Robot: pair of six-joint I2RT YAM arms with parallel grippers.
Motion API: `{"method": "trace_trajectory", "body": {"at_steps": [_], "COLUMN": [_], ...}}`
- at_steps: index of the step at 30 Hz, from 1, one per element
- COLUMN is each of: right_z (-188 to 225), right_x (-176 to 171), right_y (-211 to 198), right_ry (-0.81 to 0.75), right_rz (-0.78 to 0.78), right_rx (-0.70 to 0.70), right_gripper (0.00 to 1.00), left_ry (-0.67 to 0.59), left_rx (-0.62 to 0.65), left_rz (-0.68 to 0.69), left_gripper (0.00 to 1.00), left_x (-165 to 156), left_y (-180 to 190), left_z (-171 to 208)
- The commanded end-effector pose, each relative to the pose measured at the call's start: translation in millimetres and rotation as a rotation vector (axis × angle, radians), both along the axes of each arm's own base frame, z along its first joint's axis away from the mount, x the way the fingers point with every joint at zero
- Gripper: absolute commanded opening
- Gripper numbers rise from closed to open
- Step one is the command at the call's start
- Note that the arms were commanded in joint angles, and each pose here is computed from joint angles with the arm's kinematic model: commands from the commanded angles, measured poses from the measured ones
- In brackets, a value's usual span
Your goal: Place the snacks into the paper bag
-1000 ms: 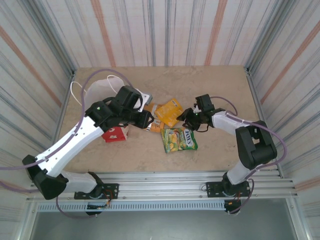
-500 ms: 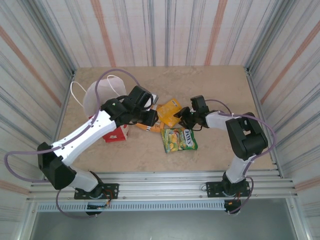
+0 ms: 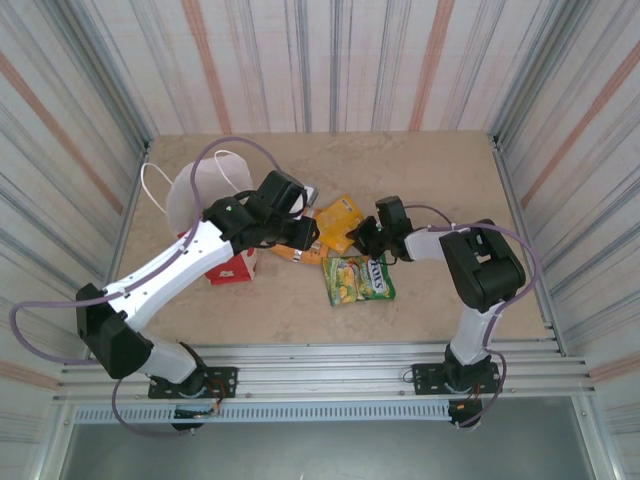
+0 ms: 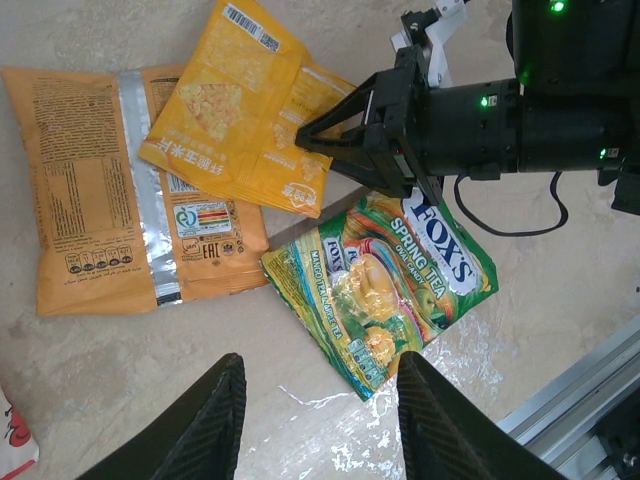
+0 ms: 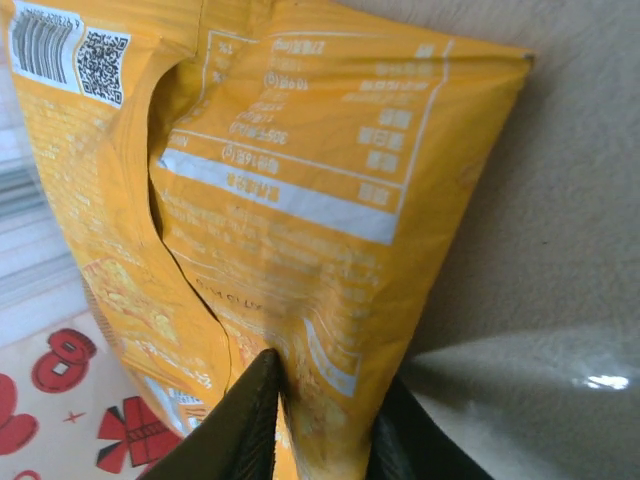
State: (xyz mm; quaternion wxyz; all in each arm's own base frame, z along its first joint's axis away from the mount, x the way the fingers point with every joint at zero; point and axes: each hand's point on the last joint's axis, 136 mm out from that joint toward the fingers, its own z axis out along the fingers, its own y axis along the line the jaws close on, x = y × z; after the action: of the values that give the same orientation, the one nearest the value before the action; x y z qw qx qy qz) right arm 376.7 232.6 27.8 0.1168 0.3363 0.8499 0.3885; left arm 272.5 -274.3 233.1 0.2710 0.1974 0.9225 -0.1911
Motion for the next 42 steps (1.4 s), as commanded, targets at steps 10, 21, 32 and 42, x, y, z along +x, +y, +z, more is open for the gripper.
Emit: {"method": "trace_trajectory", "body": {"at_steps": [10, 21, 32, 42], "right_z": [51, 149, 249, 295], "right_x": [4, -7, -52, -80], "right_y": [-6, -17, -26, -10], "right_ry": [-0.239, -0.590, -0.882, -1.002], "right_rz": [0.123, 0.343, 0.567, 0.674], "right_rx": [-0.075, -0.002, 0.147, 0.212], "right_gripper": [0.00, 0.00, 0.00, 0.00], "left_ry": [-0.030, -0.067, -0.087, -0.119], "left_rx": [-0.052, -0.265, -0.489, -0.545], "left_rz": [0.019, 0.042, -0.009, -0.058], "left_gripper": [0.46, 0.48, 0.62, 0.63], "left_x": [3, 8, 16, 25], "left_y": [2, 10, 0, -14], "left_z": [29, 76, 108, 119]}}
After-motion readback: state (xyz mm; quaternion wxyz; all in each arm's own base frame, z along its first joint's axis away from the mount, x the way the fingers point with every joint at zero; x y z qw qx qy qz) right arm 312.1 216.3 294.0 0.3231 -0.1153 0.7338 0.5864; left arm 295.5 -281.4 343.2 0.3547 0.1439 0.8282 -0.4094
